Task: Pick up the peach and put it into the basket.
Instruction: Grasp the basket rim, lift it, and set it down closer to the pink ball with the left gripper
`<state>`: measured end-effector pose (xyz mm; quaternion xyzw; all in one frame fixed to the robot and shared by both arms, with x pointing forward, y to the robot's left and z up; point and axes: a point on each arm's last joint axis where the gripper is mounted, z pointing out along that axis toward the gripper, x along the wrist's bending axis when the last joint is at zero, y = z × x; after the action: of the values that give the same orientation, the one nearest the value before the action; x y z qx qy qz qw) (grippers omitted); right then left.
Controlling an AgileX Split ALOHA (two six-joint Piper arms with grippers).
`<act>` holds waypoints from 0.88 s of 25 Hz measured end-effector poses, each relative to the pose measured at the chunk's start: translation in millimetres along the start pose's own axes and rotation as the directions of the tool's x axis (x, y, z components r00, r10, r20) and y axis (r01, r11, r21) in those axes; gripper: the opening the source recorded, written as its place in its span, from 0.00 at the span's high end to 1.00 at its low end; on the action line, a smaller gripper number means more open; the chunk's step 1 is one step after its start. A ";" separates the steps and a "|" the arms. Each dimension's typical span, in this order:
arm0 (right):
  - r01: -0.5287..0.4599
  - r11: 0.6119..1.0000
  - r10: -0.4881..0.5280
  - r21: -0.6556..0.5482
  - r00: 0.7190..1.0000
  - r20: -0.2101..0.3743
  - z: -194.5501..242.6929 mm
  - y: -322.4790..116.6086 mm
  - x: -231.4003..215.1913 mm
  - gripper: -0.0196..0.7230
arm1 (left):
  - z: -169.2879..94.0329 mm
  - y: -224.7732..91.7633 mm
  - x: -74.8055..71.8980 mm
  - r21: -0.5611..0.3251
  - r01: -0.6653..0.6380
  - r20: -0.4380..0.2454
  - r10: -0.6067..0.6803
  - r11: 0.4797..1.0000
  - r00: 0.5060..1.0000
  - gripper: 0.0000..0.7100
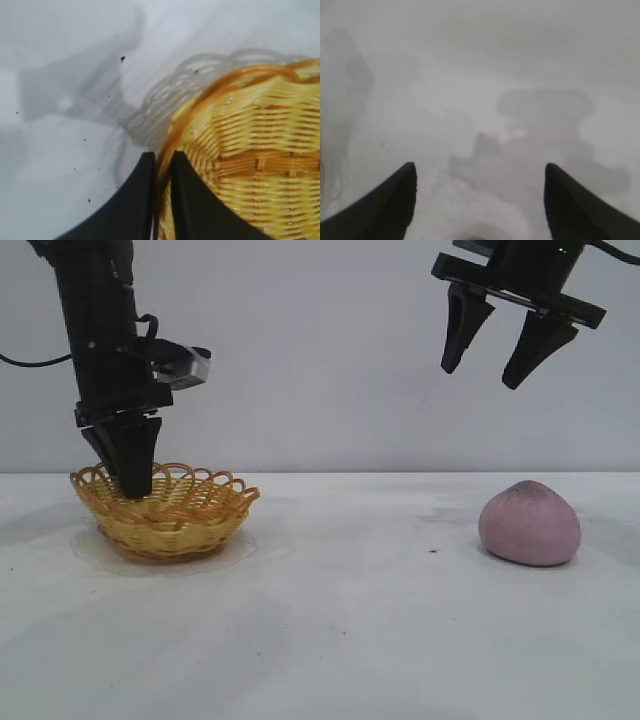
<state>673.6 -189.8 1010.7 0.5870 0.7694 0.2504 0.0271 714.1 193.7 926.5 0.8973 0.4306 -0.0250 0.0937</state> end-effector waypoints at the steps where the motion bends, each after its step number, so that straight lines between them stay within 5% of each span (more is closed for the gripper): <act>1: 0.000 1.000 0.000 0.000 1.000 0.000 0.0 0.0 0.0 0.35 | -3.1 1.4 0.1 -0.010 0.038 -0.004 -0.038 0.999 0.999 1.00; 9: 0.005 1.000 -0.005 0.002 1.000 0.006 0.0 -0.1 -0.6 0.35 | -54.2 4.5 -8.5 -0.121 0.329 -0.018 -0.333 0.937 0.943 1.00; 16: 0.002 1.000 -0.002 0.012 1.000 0.007 6.4 -1.1 -2.5 0.35 | -98.2 5.6 -25.7 -0.213 0.435 0.058 -0.433 0.875 0.899 1.00; 22: 0.001 1.000 -0.001 0.010 1.000 0.008 8.0 -0.9 -3.1 0.35 | -86.3 -18.8 -51.4 -0.109 0.465 0.100 -0.455 0.879 0.885 1.00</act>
<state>676.5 -190.0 1002.5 0.5877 0.7708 0.2443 0.0276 664.1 182.1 1014.9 0.7599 0.6283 -0.0505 0.1586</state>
